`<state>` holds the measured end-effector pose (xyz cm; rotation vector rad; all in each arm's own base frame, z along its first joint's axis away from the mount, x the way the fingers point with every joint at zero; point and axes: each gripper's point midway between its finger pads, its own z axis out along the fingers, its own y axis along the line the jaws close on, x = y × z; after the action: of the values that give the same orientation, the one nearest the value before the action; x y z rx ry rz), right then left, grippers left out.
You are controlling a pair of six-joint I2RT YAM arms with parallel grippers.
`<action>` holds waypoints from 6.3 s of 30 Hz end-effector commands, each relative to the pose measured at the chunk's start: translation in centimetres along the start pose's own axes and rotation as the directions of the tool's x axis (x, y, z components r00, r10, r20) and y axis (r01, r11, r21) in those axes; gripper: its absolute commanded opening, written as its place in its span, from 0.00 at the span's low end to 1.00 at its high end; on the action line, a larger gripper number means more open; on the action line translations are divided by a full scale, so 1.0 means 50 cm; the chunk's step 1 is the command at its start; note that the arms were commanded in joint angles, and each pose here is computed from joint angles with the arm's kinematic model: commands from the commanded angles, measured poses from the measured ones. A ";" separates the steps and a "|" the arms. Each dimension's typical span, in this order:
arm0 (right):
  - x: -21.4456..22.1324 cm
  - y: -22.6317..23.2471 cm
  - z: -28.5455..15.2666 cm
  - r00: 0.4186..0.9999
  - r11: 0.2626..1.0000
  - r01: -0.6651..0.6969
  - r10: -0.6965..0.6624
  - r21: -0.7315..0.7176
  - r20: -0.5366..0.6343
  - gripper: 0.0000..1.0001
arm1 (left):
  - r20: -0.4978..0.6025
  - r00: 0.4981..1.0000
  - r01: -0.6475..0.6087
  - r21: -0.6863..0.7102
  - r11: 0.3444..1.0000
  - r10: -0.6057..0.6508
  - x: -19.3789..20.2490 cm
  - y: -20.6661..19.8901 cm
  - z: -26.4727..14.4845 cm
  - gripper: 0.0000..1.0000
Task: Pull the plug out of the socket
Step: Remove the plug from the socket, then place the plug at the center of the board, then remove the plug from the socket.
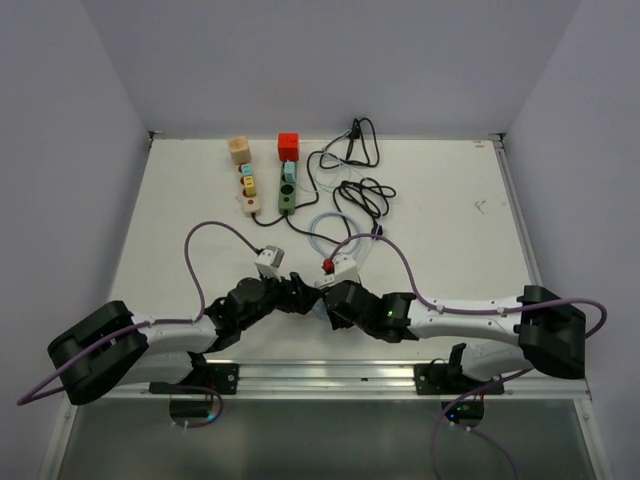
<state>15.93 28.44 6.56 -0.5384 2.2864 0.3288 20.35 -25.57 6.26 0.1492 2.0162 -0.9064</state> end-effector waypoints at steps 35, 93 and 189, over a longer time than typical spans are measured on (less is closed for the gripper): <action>-0.061 0.032 -0.037 0.975 0.962 -0.191 0.209 -0.196 0.077 0.11 | -0.255 0.964 -0.131 -0.200 0.971 0.077 0.136 0.130 -0.045 0.87; -0.275 -0.339 0.152 0.954 0.952 -0.293 0.298 0.091 -0.039 0.39 | -0.010 0.962 -0.273 -0.036 0.961 0.273 -0.221 -0.128 -0.018 1.00; -0.152 -0.052 -0.006 0.971 0.978 -0.203 0.207 -0.049 0.118 0.00 | 0.098 0.952 -0.269 -0.182 0.946 0.289 -0.298 -0.089 -0.138 0.99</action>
<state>20.46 27.29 8.58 -0.3866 2.3282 0.3633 24.19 -19.16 24.61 0.3088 1.8328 -0.3676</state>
